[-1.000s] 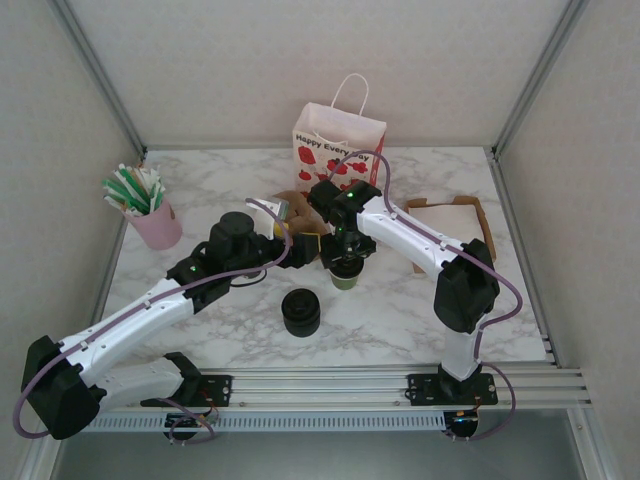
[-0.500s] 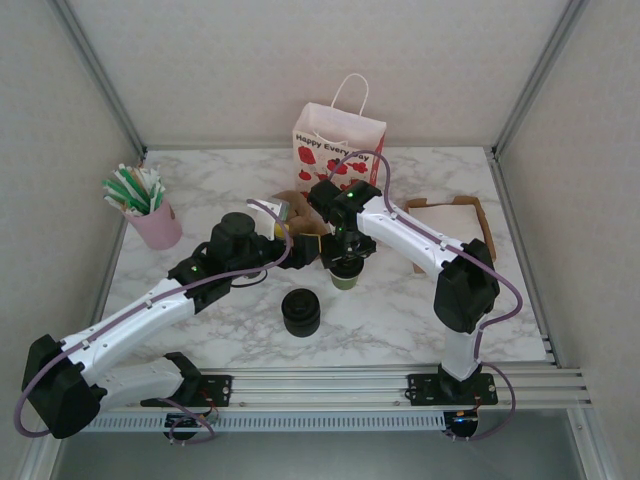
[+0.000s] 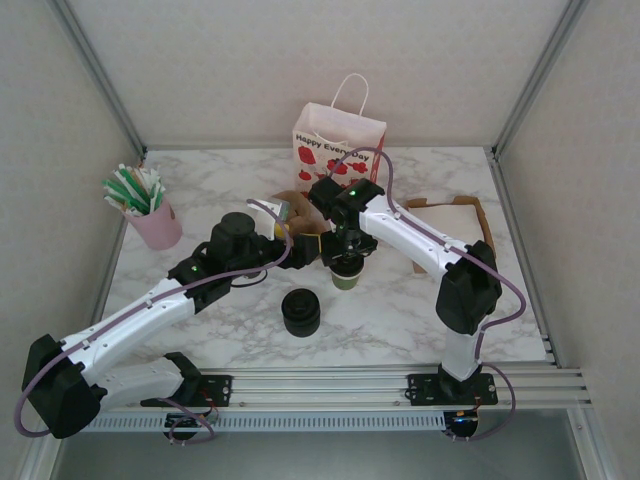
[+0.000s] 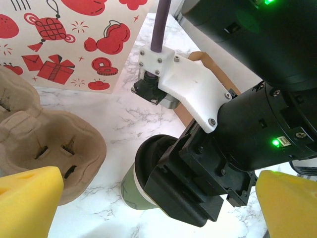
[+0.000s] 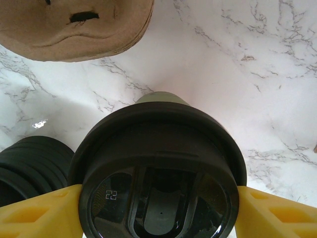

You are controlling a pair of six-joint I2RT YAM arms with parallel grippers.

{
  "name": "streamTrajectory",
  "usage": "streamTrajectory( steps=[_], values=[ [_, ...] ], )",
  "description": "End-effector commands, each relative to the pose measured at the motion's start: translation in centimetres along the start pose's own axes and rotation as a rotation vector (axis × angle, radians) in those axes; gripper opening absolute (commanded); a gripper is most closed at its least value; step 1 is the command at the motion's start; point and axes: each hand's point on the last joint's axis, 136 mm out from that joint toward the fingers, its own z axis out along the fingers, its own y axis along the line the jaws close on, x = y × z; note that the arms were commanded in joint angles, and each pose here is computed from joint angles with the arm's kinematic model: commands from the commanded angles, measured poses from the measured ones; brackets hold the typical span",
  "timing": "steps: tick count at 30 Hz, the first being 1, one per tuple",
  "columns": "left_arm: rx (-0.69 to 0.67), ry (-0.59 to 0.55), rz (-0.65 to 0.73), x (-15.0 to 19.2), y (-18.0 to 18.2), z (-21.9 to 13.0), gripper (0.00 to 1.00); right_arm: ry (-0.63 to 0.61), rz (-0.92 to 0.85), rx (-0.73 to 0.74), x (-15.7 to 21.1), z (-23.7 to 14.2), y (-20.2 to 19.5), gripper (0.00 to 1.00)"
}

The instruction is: Pack the takeout coffee

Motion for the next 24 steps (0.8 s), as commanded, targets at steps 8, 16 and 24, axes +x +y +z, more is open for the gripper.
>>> streamTrajectory(
  steps=[8, 16, 24],
  values=[
    [0.020, -0.005, -0.010, -0.1, -0.1, 0.2, 1.00, 0.023, 0.000, 0.042, 0.9, -0.2, -0.6, 0.73],
    [0.019, -0.001, -0.011, 0.1, 0.0, 0.3, 1.00, 0.038, -0.005, 0.027, 1.3, 0.2, -0.2, 0.73],
    [0.018, -0.001, -0.011, 0.1, 0.0, 0.3, 1.00, 0.046, -0.008, 0.022, 1.2, 0.8, 0.0, 0.73]
  ],
)
